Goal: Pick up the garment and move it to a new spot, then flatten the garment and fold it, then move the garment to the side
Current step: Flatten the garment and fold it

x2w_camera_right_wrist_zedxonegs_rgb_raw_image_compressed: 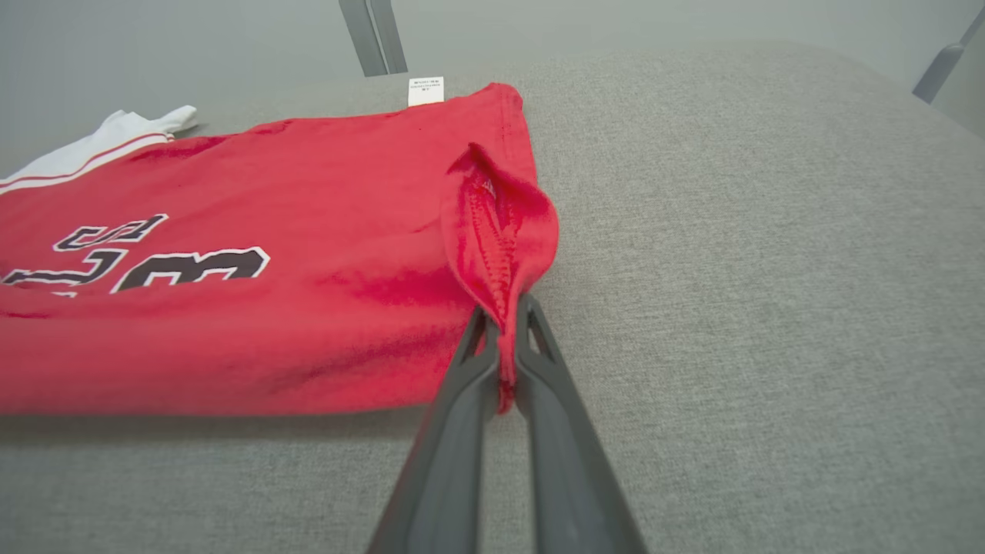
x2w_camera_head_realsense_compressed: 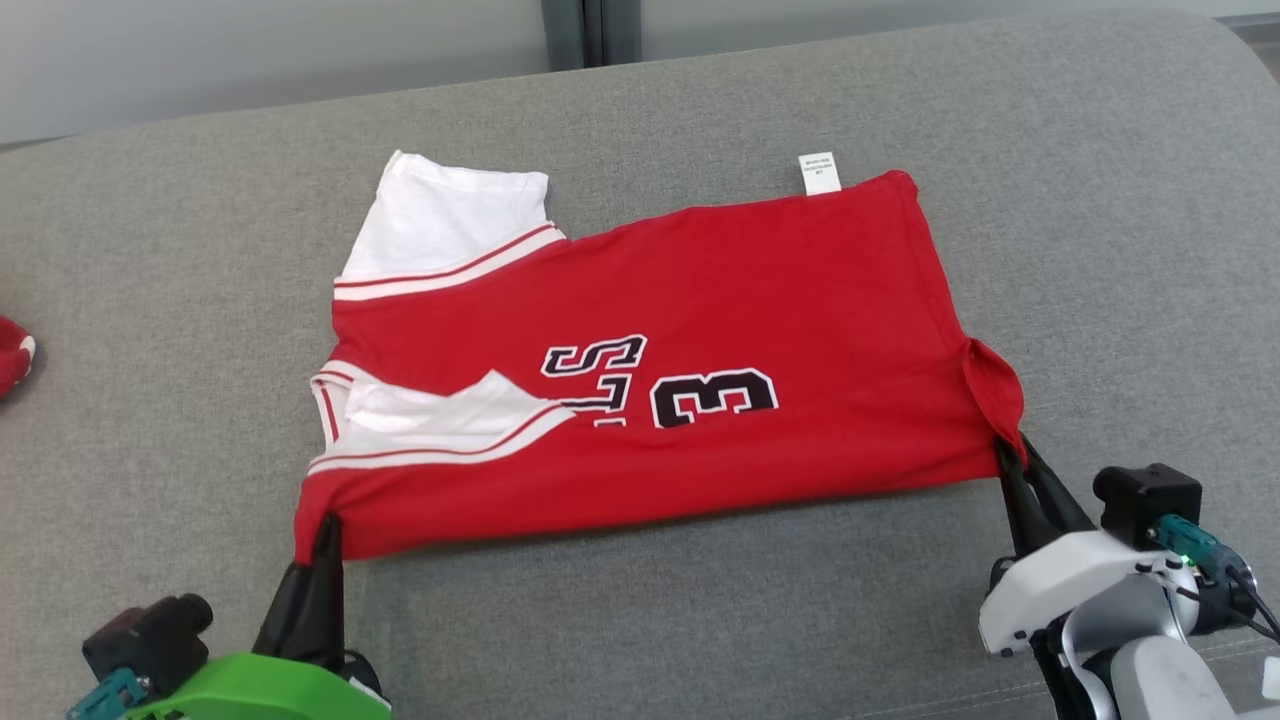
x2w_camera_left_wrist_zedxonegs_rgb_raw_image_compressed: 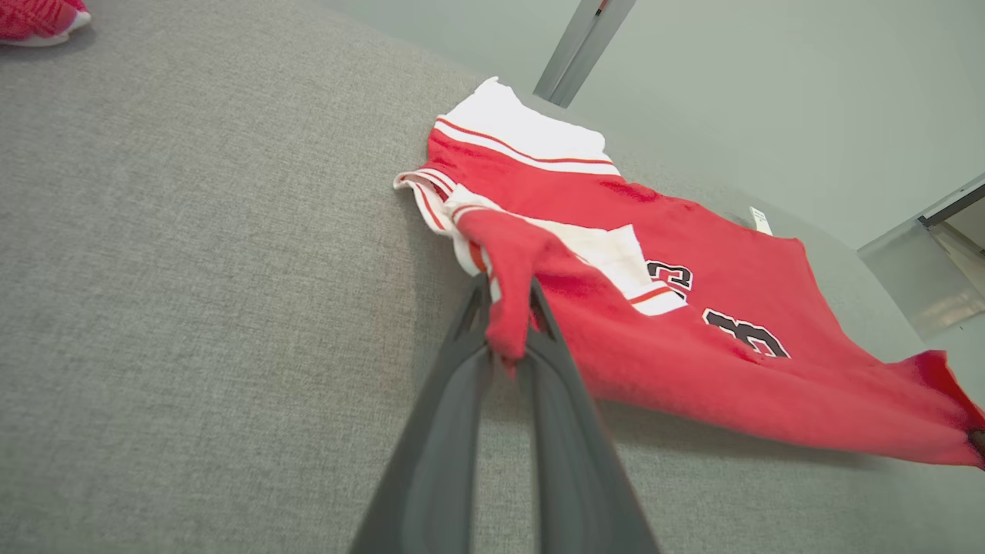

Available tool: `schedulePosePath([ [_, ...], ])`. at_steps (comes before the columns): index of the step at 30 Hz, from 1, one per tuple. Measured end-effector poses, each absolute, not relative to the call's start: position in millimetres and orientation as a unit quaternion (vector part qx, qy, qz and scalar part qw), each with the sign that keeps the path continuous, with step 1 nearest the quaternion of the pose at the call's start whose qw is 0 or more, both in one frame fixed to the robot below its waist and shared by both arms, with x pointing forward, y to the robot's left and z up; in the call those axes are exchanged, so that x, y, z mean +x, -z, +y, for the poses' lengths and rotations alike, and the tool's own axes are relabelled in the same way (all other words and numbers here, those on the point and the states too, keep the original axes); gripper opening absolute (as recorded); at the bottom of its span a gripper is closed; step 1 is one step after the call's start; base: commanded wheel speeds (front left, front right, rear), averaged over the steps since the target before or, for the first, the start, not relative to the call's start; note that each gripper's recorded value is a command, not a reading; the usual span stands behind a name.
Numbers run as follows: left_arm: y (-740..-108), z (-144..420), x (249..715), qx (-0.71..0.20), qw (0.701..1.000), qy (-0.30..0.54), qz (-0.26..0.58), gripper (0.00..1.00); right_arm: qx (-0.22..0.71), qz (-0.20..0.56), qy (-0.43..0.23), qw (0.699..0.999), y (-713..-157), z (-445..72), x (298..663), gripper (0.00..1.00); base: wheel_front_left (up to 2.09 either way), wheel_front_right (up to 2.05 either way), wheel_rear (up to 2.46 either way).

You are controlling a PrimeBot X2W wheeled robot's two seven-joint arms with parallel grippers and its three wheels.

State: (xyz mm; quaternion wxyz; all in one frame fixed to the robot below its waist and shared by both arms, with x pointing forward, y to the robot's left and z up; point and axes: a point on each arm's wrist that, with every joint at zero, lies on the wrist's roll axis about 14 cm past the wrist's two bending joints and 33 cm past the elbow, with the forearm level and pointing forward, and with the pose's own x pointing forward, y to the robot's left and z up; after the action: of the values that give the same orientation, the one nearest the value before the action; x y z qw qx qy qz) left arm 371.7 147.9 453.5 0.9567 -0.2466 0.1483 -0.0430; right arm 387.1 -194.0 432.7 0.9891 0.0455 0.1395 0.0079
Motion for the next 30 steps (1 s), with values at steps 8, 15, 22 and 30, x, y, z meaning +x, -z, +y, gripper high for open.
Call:
schedulePosePath([
  [8,-412,150,349,-0.253,0.943,0.01,0.215,1.0,0.077,0.195,-0.002,0.978,-411,-192,353,0.58,0.0,0.0,0.0],
  [15,-423,163,372,-0.204,0.96,0.022,0.191,1.0,0.065,0.177,0.019,0.982,-414,-207,356,1.0,0.0,0.0,0.0],
  [22,-488,135,452,-0.116,0.978,0.138,0.108,1.0,0.037,0.11,0.017,0.993,-444,-212,395,1.0,0.0,0.0,0.0],
  [30,-506,123,547,-0.022,0.969,0.202,0.137,1.0,0.021,0.037,-0.027,0.999,-477,-189,459,1.0,0.0,0.0,0.0],
])
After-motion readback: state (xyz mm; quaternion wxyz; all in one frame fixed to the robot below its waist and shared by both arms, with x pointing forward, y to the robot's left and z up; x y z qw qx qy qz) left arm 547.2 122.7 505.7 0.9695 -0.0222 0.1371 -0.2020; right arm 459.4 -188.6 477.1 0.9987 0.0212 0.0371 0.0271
